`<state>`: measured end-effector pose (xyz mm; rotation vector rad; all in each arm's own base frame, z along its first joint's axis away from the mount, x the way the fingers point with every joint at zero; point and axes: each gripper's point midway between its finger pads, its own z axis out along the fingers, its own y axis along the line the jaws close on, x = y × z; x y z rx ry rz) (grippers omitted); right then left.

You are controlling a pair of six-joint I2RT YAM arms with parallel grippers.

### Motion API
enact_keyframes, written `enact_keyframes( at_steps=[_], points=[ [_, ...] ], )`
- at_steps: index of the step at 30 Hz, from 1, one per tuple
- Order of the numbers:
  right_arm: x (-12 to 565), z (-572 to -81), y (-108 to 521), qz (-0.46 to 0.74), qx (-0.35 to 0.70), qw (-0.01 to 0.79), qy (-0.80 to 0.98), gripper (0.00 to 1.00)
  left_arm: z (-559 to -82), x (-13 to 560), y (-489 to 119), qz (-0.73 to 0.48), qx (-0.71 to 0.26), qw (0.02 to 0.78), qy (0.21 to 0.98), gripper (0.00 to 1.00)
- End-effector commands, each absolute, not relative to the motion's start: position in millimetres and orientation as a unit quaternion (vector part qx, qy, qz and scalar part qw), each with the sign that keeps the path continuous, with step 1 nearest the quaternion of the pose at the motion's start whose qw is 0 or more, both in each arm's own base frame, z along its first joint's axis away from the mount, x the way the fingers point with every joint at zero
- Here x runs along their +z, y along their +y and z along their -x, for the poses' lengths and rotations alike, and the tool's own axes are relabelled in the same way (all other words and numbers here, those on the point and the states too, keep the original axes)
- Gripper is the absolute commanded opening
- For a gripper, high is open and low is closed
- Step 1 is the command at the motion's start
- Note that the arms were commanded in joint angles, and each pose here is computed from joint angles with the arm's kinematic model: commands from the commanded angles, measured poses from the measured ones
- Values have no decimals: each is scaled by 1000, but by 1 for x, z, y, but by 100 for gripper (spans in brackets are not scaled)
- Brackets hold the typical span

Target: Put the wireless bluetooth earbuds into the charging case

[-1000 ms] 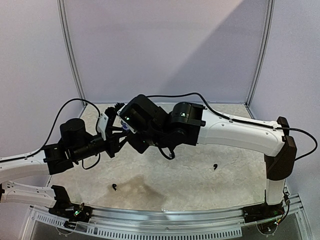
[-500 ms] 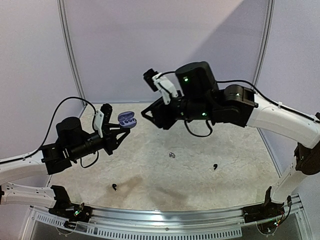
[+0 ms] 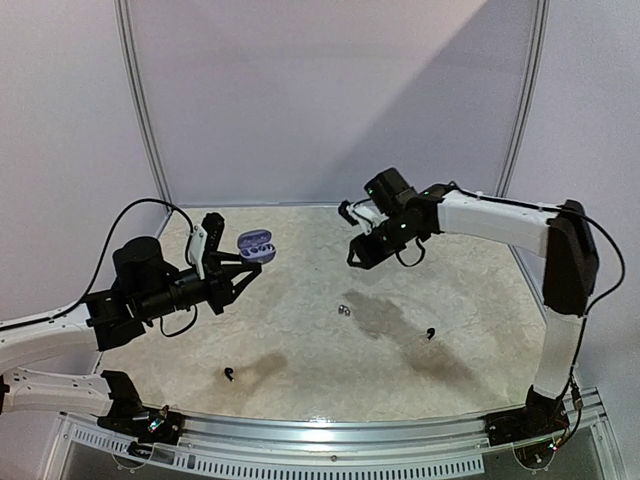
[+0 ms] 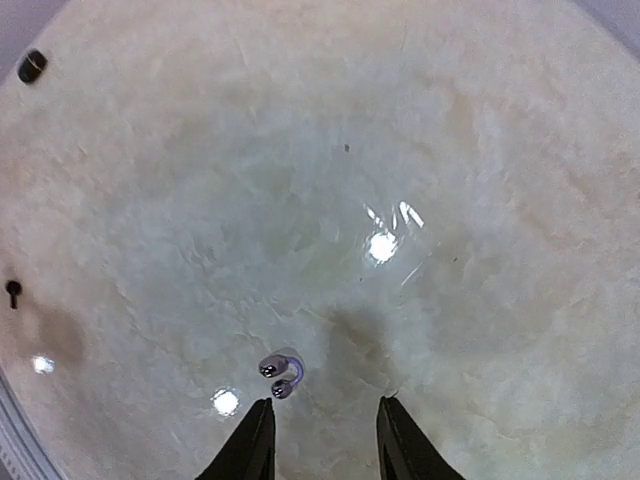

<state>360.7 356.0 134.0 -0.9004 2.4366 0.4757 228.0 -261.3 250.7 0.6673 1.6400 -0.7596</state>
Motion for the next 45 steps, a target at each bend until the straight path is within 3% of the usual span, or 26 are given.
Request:
enact_keyframes(
  at_steps=[1,13,45],
  points=[
    [79,-350,354,390,136,175,894,39,-233,252,-262,-293,-322,578,690,0],
    [12,-337,364,414,161,110,889,40,-240,245,-265,-298,-314,575,694,0],
    [10,-280,387,439,230,68,866,25,-236,240,-271,-334,-307,568,687,0]
  ],
)
